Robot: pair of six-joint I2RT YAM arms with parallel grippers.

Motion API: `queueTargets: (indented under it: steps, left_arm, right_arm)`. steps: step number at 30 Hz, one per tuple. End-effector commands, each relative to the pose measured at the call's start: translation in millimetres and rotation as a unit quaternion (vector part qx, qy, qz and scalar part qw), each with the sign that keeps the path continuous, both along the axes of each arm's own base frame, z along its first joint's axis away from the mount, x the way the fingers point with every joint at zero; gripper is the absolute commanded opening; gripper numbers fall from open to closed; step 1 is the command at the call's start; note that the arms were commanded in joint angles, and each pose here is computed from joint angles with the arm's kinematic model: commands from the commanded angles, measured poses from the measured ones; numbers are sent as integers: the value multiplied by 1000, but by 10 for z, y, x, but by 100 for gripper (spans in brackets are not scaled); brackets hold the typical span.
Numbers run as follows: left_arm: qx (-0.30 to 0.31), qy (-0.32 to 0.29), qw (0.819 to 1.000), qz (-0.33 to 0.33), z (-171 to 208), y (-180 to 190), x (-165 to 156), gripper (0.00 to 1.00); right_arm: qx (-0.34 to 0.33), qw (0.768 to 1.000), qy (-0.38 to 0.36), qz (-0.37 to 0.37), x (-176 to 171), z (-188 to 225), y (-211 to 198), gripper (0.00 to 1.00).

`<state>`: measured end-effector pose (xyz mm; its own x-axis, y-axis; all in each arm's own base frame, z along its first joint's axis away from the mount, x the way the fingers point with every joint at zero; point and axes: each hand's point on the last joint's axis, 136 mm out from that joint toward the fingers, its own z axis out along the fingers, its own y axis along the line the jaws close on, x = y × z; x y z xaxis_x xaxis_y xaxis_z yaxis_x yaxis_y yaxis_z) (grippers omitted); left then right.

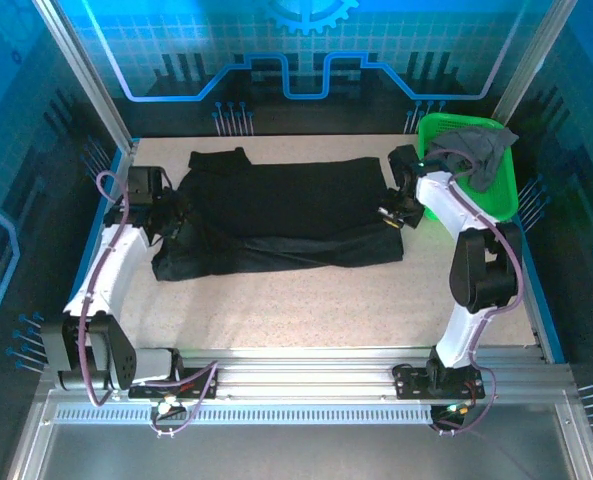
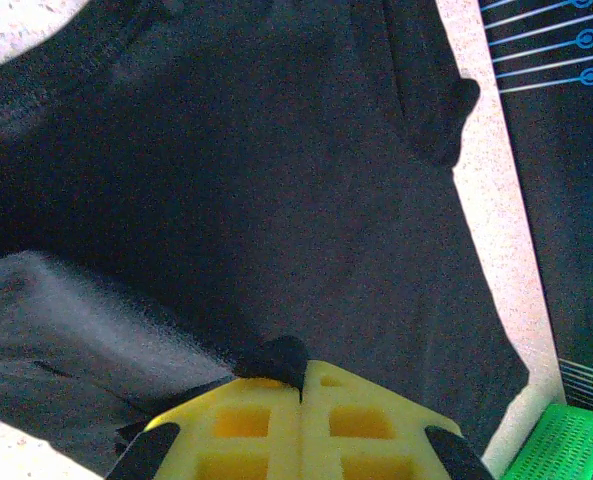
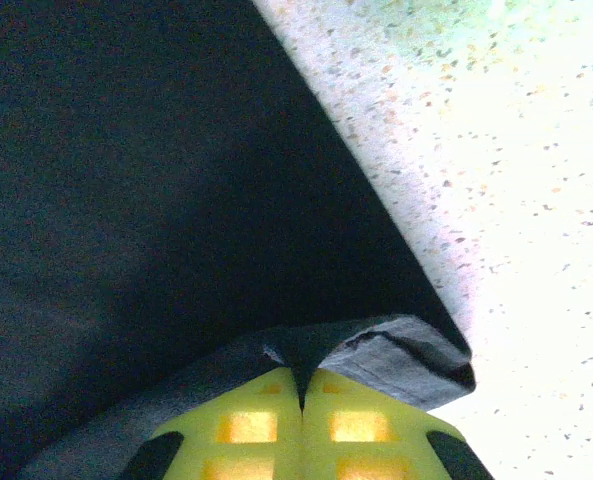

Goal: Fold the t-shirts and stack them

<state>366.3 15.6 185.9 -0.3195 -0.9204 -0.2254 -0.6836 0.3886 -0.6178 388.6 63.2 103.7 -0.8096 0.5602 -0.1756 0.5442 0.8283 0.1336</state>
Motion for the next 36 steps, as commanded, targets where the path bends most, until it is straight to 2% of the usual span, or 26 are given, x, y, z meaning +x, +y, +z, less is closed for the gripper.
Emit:
queueTargets:
  steps: [1, 13, 19, 20, 21, 22, 25, 26, 28, 30, 33, 36]
  left_arm:
    - [21, -14, 1000, -2, 111, 120, 89, 0]
    - [28, 4, 1000, -4, -74, 252, 250, 0]
    - [34, 8, 999, -23, -209, 308, 500, 0]
    - [27, 11, 999, -31, -276, 301, 562, 0]
    - [13, 12, 999, -41, -339, 286, 635, 0]
    - [1, 14, 999, -49, -372, 278, 693, 10]
    - [-5, 23, 997, -70, -364, 265, 768, 47]
    - [-1, 21, 997, -74, -313, 266, 754, 54]
    - [6, 25, 997, -77, -235, 258, 651, 55]
    - [4, 50, 996, -70, -247, 236, 393, 54]
    - [-21, 91, 994, -55, -474, 133, -85, 49]
    - [-38, 135, 989, -46, -782, 70, -501, 43]
  right_arm:
    - [-12, 1000, 10, -26, 28, 11, -143, 0]
    - [-1, 1000, 9, -23, 266, -18, -119, 0]
    - [13, 1000, 12, -13, 482, -112, -72, 0]
    - [17, 1000, 15, -7, 533, -146, -61, 1]
    - [26, 1000, 17, 1, 593, -175, -41, 9]
    - [33, 999, 16, 7, 636, -180, -31, 16]
    - [34, 999, -5, 30, 711, -35, -29, 33]
    - [29, 999, -12, 35, 696, 38, -46, 37]
    - [25, 999, -20, 43, 611, 123, -69, 40]
    - [32, 998, -26, 51, 471, 121, -67, 41]
    - [60, 996, -28, 67, 264, -27, -46, 35]
    - [91, 991, -25, 94, 128, -213, -26, 33]
